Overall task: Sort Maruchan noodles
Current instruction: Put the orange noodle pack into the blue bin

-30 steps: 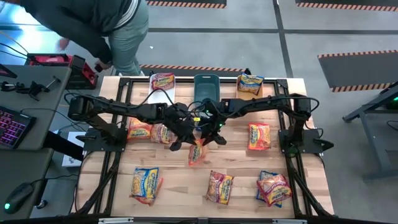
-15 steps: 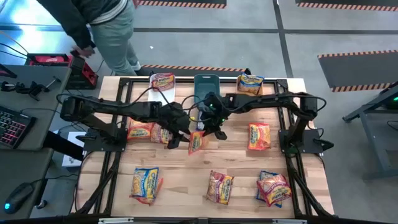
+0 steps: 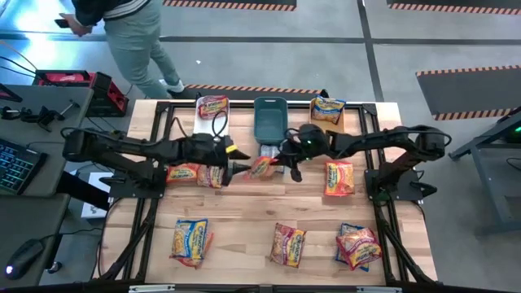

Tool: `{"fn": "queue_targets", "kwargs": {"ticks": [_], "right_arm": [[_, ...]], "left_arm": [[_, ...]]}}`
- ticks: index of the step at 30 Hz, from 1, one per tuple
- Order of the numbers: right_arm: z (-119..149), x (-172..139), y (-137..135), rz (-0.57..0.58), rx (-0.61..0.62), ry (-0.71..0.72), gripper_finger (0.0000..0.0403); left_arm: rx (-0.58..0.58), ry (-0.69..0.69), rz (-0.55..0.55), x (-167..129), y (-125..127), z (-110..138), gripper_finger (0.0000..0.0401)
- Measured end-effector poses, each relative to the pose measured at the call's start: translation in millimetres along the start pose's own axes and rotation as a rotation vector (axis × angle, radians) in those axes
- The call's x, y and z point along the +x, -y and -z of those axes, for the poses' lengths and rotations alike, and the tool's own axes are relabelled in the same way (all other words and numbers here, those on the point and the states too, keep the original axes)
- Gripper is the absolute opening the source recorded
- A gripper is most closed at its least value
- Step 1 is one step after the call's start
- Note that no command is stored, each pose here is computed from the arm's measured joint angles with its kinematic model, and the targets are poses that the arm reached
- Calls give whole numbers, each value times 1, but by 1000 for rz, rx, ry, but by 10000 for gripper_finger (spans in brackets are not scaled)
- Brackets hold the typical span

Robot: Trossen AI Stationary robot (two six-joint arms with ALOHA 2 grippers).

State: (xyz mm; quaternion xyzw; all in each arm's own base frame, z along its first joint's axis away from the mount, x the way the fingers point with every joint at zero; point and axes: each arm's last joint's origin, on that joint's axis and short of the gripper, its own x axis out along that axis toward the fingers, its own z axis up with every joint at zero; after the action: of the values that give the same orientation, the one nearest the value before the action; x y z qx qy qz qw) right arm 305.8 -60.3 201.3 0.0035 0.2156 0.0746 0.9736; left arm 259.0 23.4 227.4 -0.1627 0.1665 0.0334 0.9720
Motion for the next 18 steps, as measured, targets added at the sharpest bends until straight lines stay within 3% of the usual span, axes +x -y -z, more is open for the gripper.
{"fn": "queue_targets", "kwargs": {"ticks": [5,11,18], "right_arm": [[8,-1,-3,70,-2,64,0],[7,1,-9,93,-21,63,0],[5,2,-10,110,-29,86,0]], "left_arm": [[-108,-105,-24,10,-5,-6,226],[23,-198,-94,29,-1,-14,266],[144,-241,-183,38,4,-29,271]]}}
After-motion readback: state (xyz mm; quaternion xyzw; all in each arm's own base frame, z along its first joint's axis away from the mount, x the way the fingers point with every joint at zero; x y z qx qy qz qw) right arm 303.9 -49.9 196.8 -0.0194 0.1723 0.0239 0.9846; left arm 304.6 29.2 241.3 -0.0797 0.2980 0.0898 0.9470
